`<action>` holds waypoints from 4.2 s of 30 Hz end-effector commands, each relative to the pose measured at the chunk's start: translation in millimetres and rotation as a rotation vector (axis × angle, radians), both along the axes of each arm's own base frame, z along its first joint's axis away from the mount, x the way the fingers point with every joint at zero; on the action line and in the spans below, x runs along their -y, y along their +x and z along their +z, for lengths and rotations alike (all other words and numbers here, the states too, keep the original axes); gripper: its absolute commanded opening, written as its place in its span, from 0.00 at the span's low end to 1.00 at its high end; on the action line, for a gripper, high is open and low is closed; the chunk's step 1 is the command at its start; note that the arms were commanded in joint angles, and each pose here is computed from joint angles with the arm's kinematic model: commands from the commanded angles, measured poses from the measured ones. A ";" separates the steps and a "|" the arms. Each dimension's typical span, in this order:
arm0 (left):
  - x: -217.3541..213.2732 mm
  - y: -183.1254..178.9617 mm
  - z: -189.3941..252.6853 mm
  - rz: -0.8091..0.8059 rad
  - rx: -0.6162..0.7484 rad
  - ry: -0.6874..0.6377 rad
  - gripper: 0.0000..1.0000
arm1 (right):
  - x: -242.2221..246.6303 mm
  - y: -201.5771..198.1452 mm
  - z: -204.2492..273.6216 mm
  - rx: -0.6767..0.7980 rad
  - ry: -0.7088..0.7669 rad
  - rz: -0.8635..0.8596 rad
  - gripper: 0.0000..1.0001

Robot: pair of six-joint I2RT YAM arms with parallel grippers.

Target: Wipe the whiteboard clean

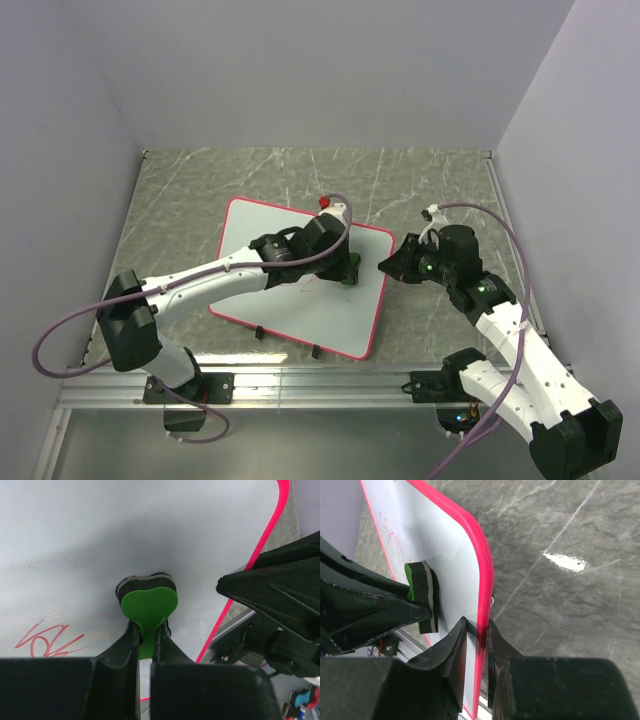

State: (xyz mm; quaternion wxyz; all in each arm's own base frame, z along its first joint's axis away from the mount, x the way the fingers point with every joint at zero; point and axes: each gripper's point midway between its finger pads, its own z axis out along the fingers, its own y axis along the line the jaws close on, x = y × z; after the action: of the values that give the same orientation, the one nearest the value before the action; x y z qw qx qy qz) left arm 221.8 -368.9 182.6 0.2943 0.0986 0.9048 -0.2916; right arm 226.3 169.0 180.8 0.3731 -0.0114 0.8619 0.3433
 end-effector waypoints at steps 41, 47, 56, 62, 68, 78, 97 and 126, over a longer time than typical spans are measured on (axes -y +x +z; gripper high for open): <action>-133.9 92.2 6.2 0.162 0.050 0.025 0.00 | 0.7 -15.3 0.4 0.054 -0.036 0.057 0.00; -172.4 101.5 -18.2 0.283 0.009 0.127 0.00 | 0.7 -15.3 -1.4 0.050 -0.036 0.057 0.00; -222.9 78.1 -56.6 0.349 -0.050 0.246 0.00 | -0.8 -11.2 2.5 0.056 -0.034 0.057 0.00; -209.2 42.4 -83.6 0.318 -0.102 0.164 0.00 | -4.8 -9.1 2.5 0.053 -0.028 0.072 0.00; -153.0 22.8 -84.1 0.213 -0.117 0.147 0.00 | -9.3 -8.7 -1.4 0.042 -0.024 0.086 0.00; -26.7 2.2 -68.7 -0.006 -0.114 0.094 0.00 | -14.4 -9.1 -3.5 0.043 -0.034 0.108 0.00; -88.1 58.3 -40.9 0.157 -0.022 0.172 0.00 | -14.6 -10.9 -2.4 0.059 -0.045 0.116 0.00; -37.9 47.1 -46.8 0.039 -0.049 0.120 0.00 | -14.2 -7.4 -3.5 0.057 -0.056 0.111 0.00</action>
State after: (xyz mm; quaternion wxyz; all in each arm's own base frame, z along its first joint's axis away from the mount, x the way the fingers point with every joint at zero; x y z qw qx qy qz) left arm 292.5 -279.3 149.5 0.3126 0.0723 0.9302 -0.1781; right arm 217.0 174.1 167.8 0.3625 -0.0415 0.8716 0.3274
